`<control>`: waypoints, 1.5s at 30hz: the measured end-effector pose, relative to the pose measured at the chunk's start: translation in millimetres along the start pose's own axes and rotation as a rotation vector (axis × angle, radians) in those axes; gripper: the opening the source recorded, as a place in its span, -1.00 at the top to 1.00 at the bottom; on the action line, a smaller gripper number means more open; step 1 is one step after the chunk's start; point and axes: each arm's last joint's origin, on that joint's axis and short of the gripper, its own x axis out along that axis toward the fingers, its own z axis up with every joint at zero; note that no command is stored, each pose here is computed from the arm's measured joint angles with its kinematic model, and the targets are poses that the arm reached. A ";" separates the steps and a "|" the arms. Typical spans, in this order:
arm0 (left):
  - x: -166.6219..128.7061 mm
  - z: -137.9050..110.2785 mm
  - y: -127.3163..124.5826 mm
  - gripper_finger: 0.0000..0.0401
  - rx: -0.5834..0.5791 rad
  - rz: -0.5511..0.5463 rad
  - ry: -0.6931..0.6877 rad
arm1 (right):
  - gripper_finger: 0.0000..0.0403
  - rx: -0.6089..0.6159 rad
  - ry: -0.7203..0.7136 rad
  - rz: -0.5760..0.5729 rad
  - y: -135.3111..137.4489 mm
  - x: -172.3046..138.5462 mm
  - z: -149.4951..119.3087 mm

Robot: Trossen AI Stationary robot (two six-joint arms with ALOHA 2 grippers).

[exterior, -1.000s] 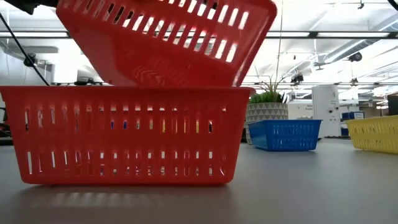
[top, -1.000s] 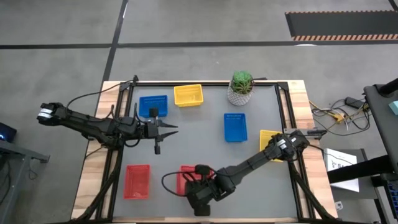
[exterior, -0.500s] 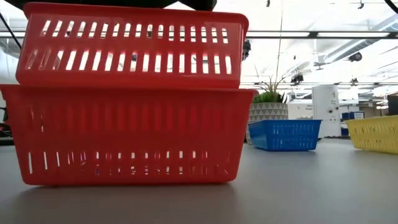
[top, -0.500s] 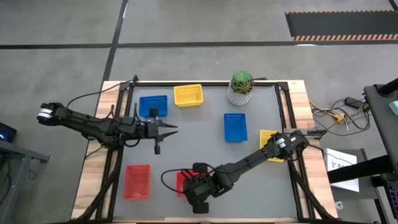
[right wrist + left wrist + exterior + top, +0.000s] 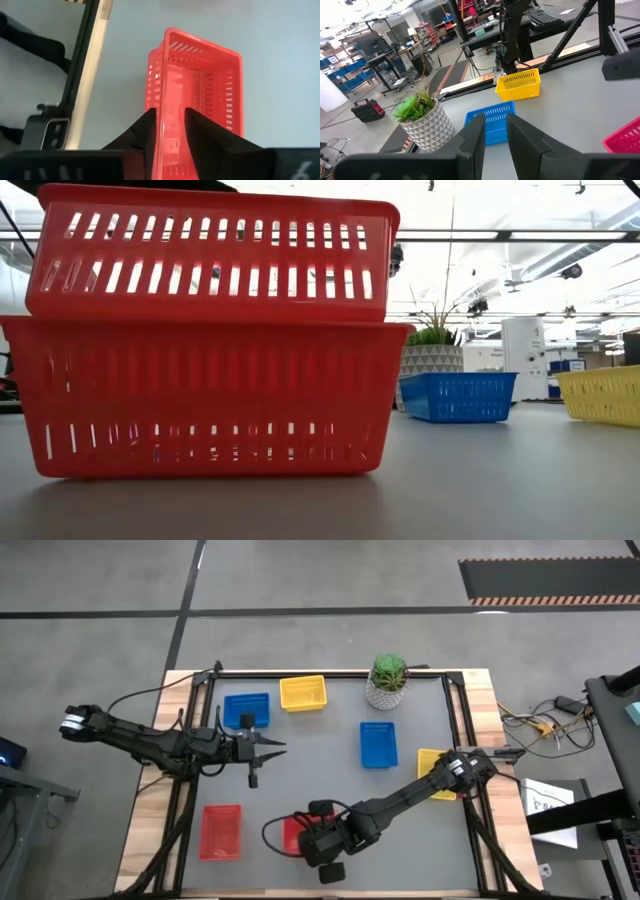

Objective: Stack baskets by color
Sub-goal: Stack the right red basket on top of the middle red basket, then stack the blue basket on top of the blue basket

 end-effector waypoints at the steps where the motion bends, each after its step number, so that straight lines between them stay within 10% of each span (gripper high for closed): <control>1: 0.0 0.0 0.0 0.68 0.000 0.000 0.000 | 0.64 -0.002 0.000 0.002 -0.2 -2.6 0.1; 21: 0.0 0.0 -0.2 0.68 0.000 -0.001 0.000 | 0.96 0.061 0.054 0.160 -9.0 33.3 -12.6; 45: 0.0 0.1 -0.3 0.68 -0.003 -0.007 -0.003 | 0.96 -0.031 -0.017 0.010 -25.4 -9.1 -40.3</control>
